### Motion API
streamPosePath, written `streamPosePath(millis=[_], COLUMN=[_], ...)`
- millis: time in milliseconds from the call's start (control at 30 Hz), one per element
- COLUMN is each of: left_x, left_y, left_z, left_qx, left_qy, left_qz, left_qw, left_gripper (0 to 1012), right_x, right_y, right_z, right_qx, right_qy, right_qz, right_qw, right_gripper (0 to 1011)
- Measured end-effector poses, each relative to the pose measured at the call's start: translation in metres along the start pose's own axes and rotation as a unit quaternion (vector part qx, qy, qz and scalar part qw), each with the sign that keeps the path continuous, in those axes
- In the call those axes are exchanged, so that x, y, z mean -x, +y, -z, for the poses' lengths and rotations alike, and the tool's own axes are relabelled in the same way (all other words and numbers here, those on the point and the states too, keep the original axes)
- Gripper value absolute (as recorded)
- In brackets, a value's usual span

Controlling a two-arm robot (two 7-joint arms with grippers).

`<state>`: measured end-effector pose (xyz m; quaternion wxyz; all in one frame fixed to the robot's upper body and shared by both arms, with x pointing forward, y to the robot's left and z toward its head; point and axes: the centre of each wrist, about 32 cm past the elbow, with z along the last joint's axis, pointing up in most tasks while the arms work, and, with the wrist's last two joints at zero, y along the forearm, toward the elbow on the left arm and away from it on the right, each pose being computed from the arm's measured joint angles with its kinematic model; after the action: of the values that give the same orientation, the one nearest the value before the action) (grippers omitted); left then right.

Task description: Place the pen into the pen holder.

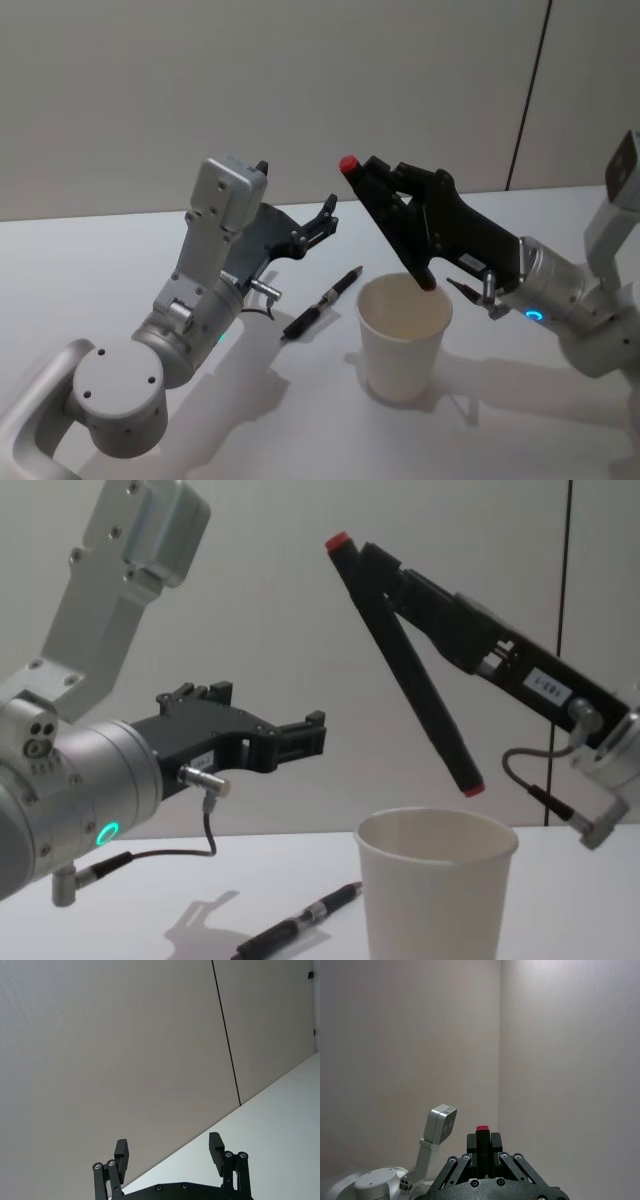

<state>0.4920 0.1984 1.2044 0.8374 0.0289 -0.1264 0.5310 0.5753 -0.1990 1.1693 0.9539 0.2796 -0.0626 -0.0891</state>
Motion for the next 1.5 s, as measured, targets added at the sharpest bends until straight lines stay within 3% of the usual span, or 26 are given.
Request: streamPosePath(millis=[567,1033,1200,1500], left_x=[0.0000,0.0000,0.0000,0.0000], left_y=[0.0000,0.0000,0.0000,0.0000], left_z=[0.0000,0.0000,0.0000,0.0000], left_qx=[0.000,0.000,0.000,0.000], left_qy=[0.000,0.000,0.000,0.000], left_qz=[0.000,0.000,0.000,0.000], left_qw=[1.0000,1.0000,1.0000,1.0000], left_gripper=[1001,1001,1001,1001], right_x=[-0.0028,-0.0033,-0.0033,-0.0034], right_y=[0.0010,0.0010,0.0010,0.0011], right_z=[0.0074,0.0091,0.0094,0.0095], right_qx=[-0.017,-0.021,-0.022,-0.022], right_qy=[0.013,0.016,0.017,0.017], right_qz=[-0.009,-0.010,-0.010,-0.011], right_qw=[0.9997,0.9996,0.9996,0.9996], right_gripper=[159,557,756,987])
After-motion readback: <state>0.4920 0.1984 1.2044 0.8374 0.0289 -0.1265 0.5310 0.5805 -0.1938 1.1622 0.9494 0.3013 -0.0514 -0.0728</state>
